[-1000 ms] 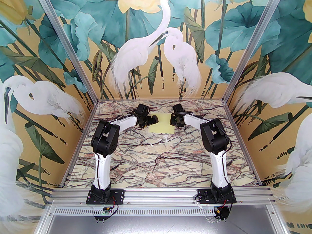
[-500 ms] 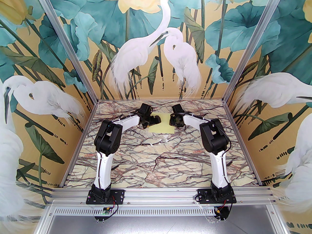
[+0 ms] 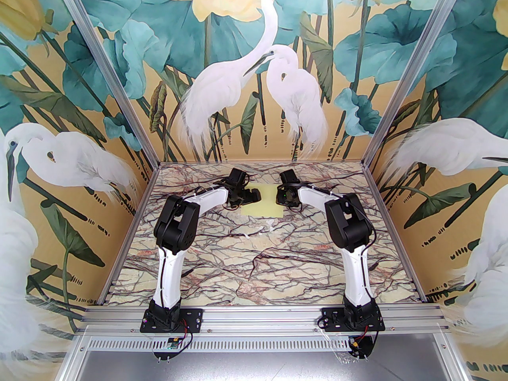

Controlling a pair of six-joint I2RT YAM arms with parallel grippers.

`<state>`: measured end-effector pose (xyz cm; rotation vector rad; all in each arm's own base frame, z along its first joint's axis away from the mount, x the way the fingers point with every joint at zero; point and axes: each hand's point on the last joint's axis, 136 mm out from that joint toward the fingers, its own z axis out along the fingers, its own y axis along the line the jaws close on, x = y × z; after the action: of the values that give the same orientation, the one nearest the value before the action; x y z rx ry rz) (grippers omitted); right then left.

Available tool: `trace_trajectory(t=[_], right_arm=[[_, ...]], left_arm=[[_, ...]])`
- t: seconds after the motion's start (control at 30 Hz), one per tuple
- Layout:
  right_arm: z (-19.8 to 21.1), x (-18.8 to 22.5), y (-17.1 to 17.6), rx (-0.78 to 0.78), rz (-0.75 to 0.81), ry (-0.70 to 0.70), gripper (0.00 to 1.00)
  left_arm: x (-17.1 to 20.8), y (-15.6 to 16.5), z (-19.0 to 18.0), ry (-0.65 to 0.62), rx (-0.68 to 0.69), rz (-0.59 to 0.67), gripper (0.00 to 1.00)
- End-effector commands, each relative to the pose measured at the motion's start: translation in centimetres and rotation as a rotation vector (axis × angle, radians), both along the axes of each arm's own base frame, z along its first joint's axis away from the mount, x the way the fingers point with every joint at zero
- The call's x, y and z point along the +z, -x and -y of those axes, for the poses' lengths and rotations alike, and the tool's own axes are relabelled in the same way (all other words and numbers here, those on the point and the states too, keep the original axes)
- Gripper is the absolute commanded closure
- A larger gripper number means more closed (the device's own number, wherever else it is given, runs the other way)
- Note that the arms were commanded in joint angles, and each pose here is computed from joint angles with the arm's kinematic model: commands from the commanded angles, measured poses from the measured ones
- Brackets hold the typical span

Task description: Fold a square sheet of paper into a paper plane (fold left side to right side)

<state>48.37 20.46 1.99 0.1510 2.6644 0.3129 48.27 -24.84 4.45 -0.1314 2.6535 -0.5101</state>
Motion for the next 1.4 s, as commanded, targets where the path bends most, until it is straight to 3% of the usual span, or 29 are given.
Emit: trace_trajectory(t=[0.0,0.3,0.63,1.07,1.37], right_arm=[[-0.7,-1.8,0.9,0.029,-0.053,0.014,0.73],[-1.7,-2.0,0.9,0.053,-0.058,-0.015,0.80],[-2.2,-2.5,1.0,0.062,-0.078,-0.026,0.85],[-2.0,-3.0,1.4,0.064,-0.094,-0.013,0.85],[-2.0,-3.2,1.5,0.076,-0.098,-0.011,0.84]], left_arm=[[-0.4,-0.6,-1.0,-0.093,-0.001,0.005,0.10],[-1.9,-0.2,0.1,-0.036,-0.019,-0.039,0.10],[-1.8,0.9,3.1,0.156,-0.048,-0.104,0.10],[1.1,0.5,5.7,0.356,-0.092,-0.059,0.10],[4.8,-1.3,6.2,0.629,-0.120,0.067,0.10]])
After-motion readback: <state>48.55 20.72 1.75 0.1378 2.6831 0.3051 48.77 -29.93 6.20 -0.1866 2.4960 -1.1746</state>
